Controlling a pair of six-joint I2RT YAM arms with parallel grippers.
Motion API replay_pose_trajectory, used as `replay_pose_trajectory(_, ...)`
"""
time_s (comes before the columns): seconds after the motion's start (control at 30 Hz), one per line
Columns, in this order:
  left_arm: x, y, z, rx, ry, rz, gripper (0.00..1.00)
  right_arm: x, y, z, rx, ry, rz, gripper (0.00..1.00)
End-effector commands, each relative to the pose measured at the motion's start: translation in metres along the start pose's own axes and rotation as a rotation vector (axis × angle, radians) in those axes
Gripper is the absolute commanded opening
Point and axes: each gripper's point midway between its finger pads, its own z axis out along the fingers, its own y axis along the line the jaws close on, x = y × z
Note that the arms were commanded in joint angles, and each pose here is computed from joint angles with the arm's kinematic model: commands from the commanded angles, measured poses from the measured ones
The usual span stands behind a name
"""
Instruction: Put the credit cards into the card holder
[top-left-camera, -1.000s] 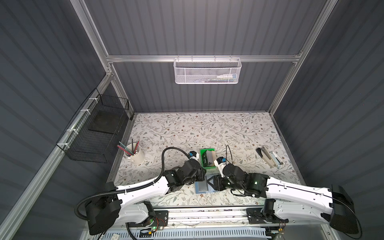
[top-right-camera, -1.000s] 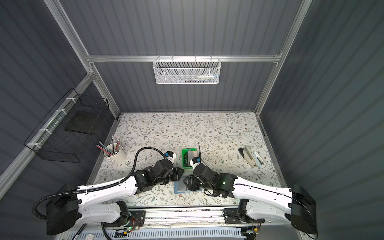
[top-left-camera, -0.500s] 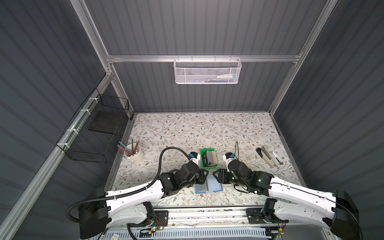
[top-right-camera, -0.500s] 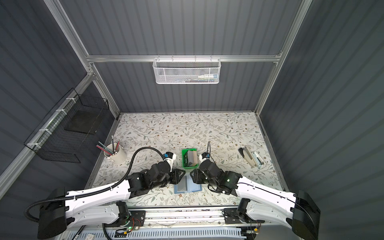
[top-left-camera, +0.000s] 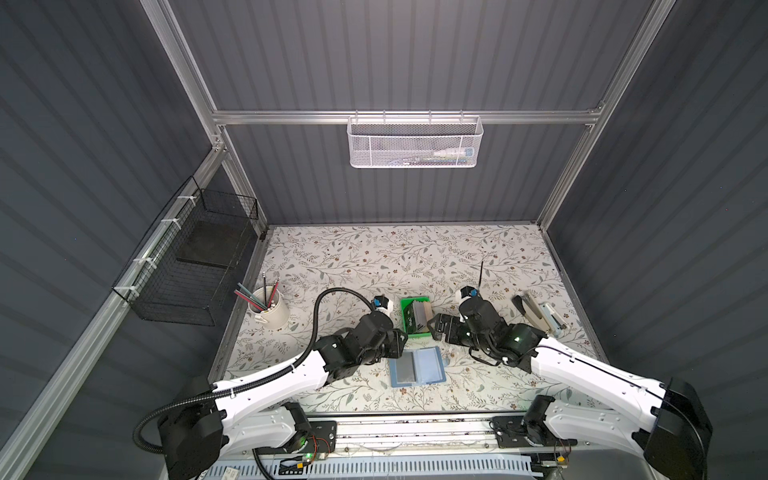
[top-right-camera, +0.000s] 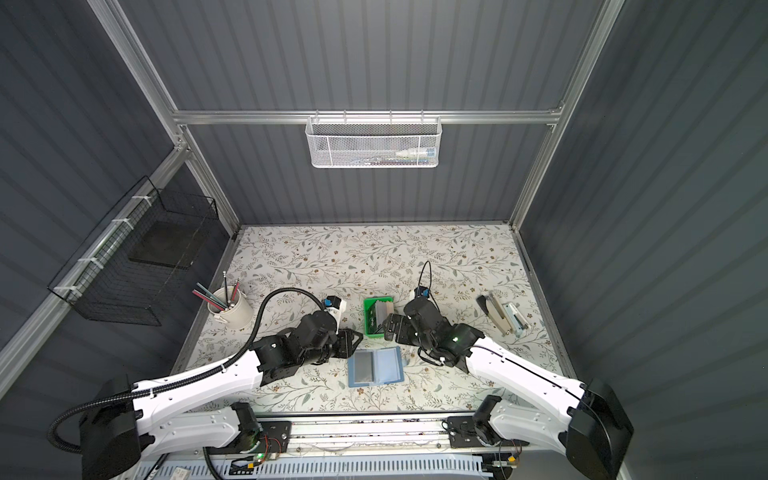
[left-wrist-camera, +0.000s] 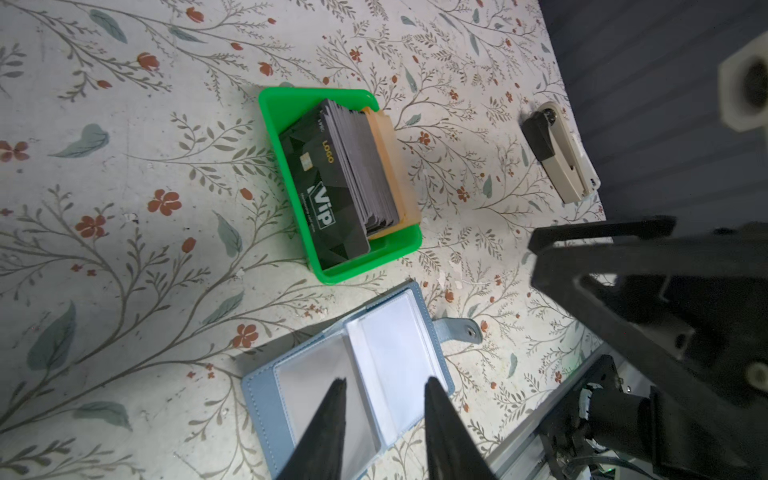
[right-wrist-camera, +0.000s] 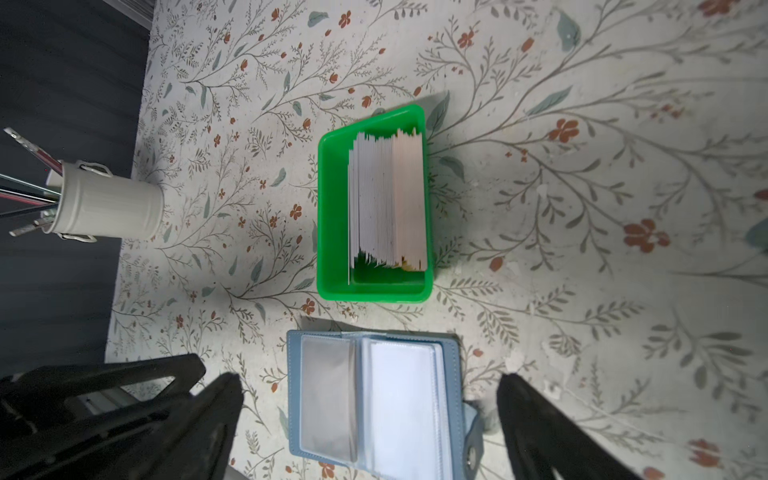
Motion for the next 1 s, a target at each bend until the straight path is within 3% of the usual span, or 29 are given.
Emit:
replay_pose_trajectory(0.0, 0.004, 0.003, 0.007, 0.009, 0.028, -0.007, 0.33, -0.008, -0.002, -0.002, 0.02, -0.014, -0.051, 0.99)
replay_pose_trajectory(0.23, 0.0, 0.009, 0.02, 0.002, 0.064, -0.06, 0.38, -0.012, -0.002, 0.011, 0.021, 0.001, -0.098, 0.95)
replay_pose_trajectory(0.37, -0.009, 0.011, 0.03, 0.022, 0.089, -0.09, 0.37, -0.013, -0.001, 0.017, 0.042, 0.02, -0.077, 0.68)
replay_pose_trajectory(0.43, -0.011, 0.011, 0.035, 0.029, 0.104, -0.091, 0.37, -0.014, 0.0, 0.02, 0.05, 0.029, -0.081, 0.6)
replay_pose_trajectory(0.97, -0.045, 0.035, 0.057, 0.04, 0.222, -0.074, 0.35, -0.027, 0.017, 0.035, 0.029, 0.054, -0.136, 0.64)
